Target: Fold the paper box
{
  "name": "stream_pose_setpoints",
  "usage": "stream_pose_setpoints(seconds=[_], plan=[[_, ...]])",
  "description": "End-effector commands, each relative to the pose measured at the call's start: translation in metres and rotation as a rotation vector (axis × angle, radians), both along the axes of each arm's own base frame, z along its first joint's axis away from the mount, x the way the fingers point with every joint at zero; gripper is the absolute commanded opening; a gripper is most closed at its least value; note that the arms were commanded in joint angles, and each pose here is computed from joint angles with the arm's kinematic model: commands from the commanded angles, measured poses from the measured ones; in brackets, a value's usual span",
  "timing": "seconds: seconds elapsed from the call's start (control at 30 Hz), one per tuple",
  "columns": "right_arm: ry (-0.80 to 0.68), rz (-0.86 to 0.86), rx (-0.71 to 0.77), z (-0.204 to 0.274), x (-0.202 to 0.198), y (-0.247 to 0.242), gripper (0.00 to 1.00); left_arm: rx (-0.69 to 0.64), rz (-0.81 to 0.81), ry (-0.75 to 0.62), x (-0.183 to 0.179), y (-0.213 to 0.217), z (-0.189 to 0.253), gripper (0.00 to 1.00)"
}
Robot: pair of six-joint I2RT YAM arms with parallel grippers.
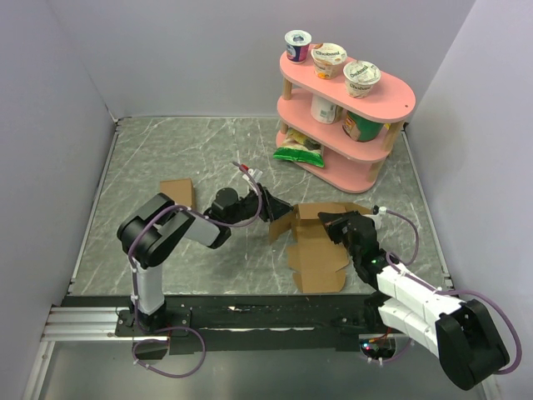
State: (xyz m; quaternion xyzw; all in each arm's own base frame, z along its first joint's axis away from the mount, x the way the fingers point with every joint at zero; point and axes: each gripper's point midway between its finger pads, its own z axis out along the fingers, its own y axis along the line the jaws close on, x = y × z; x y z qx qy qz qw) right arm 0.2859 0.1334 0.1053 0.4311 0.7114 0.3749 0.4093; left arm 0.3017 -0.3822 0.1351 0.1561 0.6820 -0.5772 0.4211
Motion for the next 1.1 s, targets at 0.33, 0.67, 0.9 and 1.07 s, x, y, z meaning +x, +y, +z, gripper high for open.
stream_pose_setpoints(seconds=[0.33,0.67,0.9,1.07], plan=[[0.103,-0.01,-0.103,-0.036,-0.01,-0.012,0.0,0.02,-0.094,0.038,-0.02,-0.029,-0.008,0.38],[0.102,-0.014,-0.097,-0.036,-0.011,-0.012,0.0,0.14,-0.061,0.048,-0.029,-0.034,-0.035,0.34],[0.105,-0.021,-0.102,-0.038,-0.013,-0.015,0.0,0.262,-0.008,0.025,-0.037,-0.031,-0.057,0.33],[0.103,-0.027,-0.095,-0.038,-0.014,-0.016,0.0,0.325,0.082,0.04,-0.032,-0.02,-0.067,0.32]])
